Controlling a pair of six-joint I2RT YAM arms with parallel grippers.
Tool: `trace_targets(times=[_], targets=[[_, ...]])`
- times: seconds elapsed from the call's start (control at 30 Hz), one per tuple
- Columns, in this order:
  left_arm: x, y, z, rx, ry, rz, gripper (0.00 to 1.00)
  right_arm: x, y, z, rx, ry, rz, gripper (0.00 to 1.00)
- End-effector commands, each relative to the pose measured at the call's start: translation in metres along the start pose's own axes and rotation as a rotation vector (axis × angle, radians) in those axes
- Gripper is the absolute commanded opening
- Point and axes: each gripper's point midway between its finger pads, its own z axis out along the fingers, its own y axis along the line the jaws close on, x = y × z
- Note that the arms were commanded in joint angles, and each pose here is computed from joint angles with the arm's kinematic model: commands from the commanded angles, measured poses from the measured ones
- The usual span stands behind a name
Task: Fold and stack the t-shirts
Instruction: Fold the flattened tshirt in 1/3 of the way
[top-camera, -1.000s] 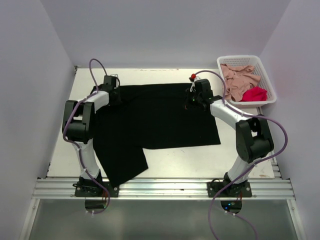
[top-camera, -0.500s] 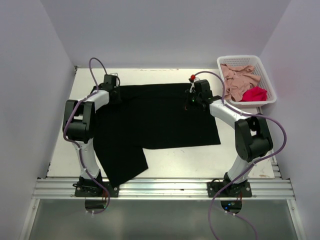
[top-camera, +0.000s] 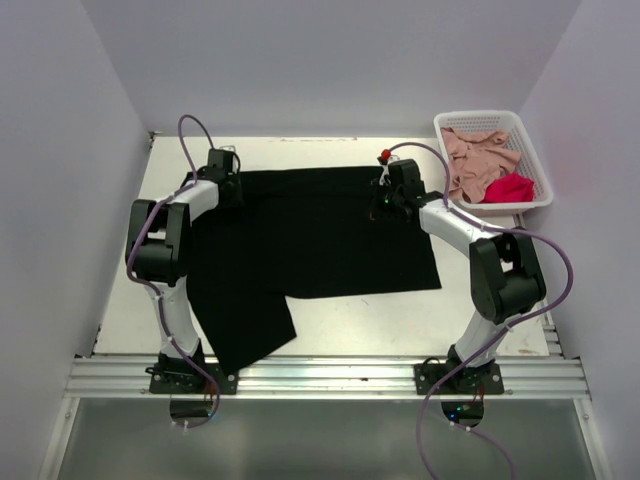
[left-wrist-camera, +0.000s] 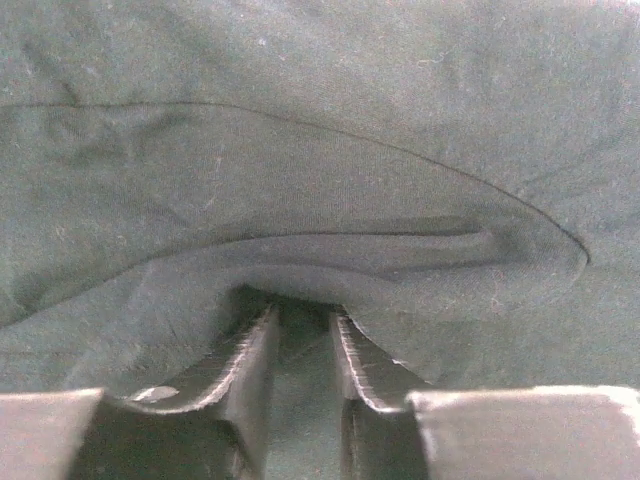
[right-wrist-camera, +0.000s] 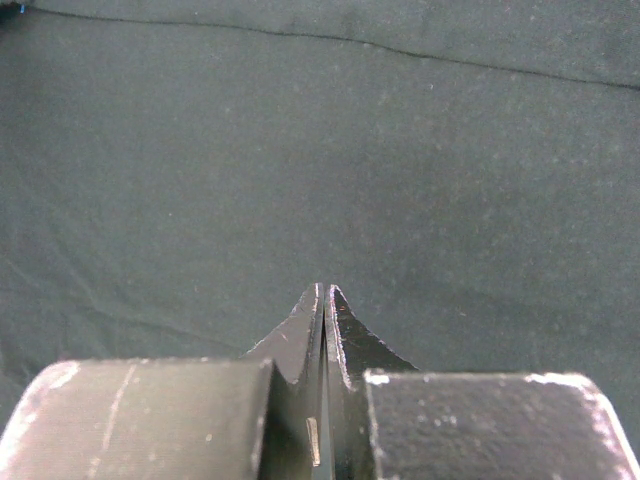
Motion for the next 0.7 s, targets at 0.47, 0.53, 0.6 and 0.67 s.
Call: trace_targets(times=[0.47, 0.53, 0.6, 0.67], targets=[[-0.021, -0.001, 0.0, -0.019, -0.049, -0.009, 0.0, -0.004, 0.0, 0.001, 0.009, -0.011, -0.024, 0.0], [-0.024, -0.002, -0.004, -0.015, -0.055, -0.016, 0.0, -0.004, -0.001, 0.0, 0.01, -0.012, -0.024, 0.0], [-0.033, -0.004, -0.015, 0.0, -0.078, -0.03, 0.0, -0.005, 0.001, 0.0, 0.007, -0.014, -0.027, 0.0], [-0.04, -0.006, -0.028, 0.015, -0.093, -0.041, 0.0, -0.005, 0.001, 0.0, 0.005, -0.013, -0.024, 0.0]])
